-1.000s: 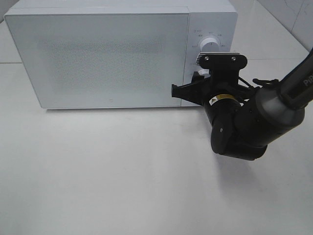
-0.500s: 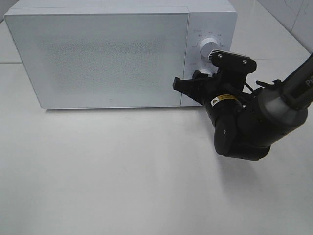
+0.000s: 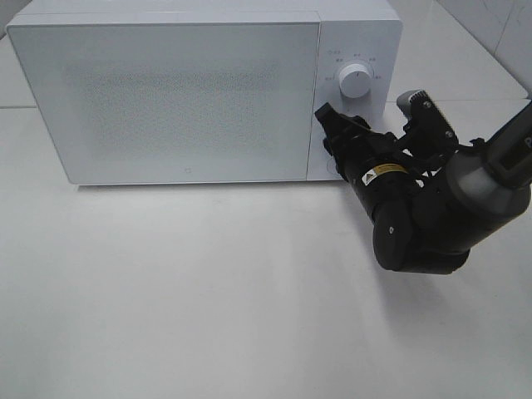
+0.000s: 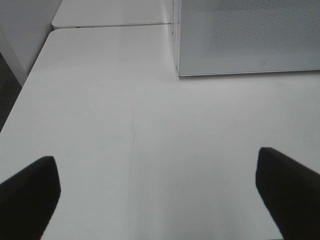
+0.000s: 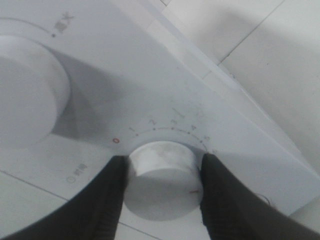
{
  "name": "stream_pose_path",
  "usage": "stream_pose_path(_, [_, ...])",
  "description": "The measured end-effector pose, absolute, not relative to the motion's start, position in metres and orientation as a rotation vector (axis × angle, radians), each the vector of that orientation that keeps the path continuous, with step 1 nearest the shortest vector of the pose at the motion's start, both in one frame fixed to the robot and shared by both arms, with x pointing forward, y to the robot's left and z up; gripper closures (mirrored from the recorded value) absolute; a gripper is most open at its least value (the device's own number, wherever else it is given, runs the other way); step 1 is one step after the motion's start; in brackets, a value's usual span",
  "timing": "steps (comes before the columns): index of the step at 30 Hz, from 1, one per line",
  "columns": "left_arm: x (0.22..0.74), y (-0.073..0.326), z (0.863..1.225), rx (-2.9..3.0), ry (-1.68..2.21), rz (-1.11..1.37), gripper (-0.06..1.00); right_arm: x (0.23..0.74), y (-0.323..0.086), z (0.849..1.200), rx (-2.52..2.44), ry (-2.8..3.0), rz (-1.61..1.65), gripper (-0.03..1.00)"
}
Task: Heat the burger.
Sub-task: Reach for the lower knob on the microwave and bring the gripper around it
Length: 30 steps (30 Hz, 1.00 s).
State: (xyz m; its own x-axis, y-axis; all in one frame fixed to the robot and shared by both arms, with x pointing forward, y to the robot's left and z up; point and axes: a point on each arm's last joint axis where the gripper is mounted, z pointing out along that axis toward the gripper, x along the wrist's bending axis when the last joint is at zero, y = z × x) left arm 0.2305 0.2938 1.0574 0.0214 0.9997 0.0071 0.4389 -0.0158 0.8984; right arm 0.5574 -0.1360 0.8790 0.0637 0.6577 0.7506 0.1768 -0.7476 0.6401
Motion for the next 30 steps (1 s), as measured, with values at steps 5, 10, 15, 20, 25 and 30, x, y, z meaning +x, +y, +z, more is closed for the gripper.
stream_pose_path(5, [0.2305, 0.2938, 1.0574, 1.554, 1.514, 0.953, -0.04, 0.5573, -0.1359, 0.8789, 2.127, 0.643, 1.848, 0.53])
stream_pose_path(10, [0.2305, 0.2938, 1.0574, 1.554, 1.514, 0.953, -0.04, 0.557, -0.1352, 0.8789, 2.299, 0.4, 1.976, 0.53])
stream_pose_path(15, [0.2305, 0.2938, 1.0574, 1.554, 1.514, 0.953, -0.04, 0.557, -0.135, 0.8791, 2.456, 0.112, 2.087, 0.53])
stream_pose_path(20, [0.2305, 0.2938, 1.0574, 1.554, 1.514, 0.953, -0.04, 0.5571, -0.1351, 0.8794, 2.53, -0.059, 2.139, 0.53])
stream_pose_path(25, [0.2305, 0.2938, 1.0574, 1.554, 1.514, 0.953, -0.04, 0.5569, -0.1348, 0.8795, 2.573, -0.167, 2.168, 0.53])
stream_pose_path(30, [0.2305, 0.2938, 1.0574, 1.554, 1.514, 0.953, -0.04, 0.5569, -0.1348, 0.8795, 2.577, -0.182, 2.172, 0.53])
